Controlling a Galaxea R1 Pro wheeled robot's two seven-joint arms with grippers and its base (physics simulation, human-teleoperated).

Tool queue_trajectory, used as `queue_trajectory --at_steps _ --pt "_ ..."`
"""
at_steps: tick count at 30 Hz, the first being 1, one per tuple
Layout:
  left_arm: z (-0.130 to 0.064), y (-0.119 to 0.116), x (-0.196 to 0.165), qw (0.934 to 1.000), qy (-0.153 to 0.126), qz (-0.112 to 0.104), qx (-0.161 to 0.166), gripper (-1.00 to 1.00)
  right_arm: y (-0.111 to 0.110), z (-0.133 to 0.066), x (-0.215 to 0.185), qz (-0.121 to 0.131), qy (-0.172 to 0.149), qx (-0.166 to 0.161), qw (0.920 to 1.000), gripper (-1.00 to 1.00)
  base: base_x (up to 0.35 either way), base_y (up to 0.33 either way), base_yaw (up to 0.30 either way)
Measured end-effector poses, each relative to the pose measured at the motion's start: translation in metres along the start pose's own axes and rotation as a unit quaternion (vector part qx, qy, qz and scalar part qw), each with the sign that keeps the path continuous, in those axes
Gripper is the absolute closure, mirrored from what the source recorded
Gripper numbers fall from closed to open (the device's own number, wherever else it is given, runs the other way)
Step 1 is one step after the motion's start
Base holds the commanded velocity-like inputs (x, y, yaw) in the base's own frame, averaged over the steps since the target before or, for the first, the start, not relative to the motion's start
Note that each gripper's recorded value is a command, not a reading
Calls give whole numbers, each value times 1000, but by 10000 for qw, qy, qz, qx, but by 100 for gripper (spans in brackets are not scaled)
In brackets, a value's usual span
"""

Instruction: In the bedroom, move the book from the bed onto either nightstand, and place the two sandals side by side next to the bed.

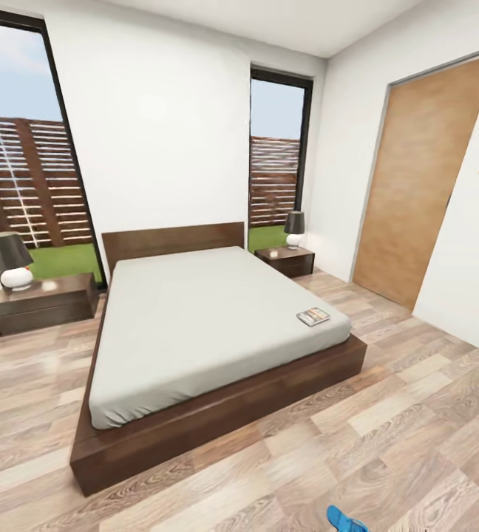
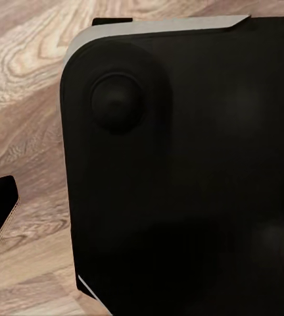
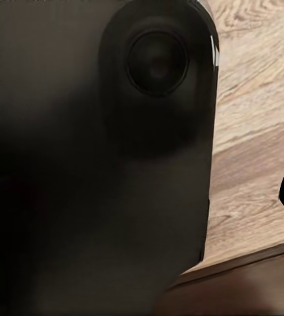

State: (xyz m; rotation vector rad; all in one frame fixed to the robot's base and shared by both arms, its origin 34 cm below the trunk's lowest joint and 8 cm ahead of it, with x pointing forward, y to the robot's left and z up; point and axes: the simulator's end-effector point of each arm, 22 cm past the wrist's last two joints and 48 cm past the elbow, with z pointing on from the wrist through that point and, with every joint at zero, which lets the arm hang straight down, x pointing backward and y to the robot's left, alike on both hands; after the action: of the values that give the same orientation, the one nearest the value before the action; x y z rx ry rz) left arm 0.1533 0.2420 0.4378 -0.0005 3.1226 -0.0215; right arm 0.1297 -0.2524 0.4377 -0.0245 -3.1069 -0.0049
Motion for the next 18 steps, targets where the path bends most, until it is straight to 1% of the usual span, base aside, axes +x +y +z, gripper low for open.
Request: queue_trajectory --at_steps 18 --pt "0 0 -5 10000 -64 -3 1 -100 0 0 -3 -1 -41 -1 10000 -100 0 0 -283"
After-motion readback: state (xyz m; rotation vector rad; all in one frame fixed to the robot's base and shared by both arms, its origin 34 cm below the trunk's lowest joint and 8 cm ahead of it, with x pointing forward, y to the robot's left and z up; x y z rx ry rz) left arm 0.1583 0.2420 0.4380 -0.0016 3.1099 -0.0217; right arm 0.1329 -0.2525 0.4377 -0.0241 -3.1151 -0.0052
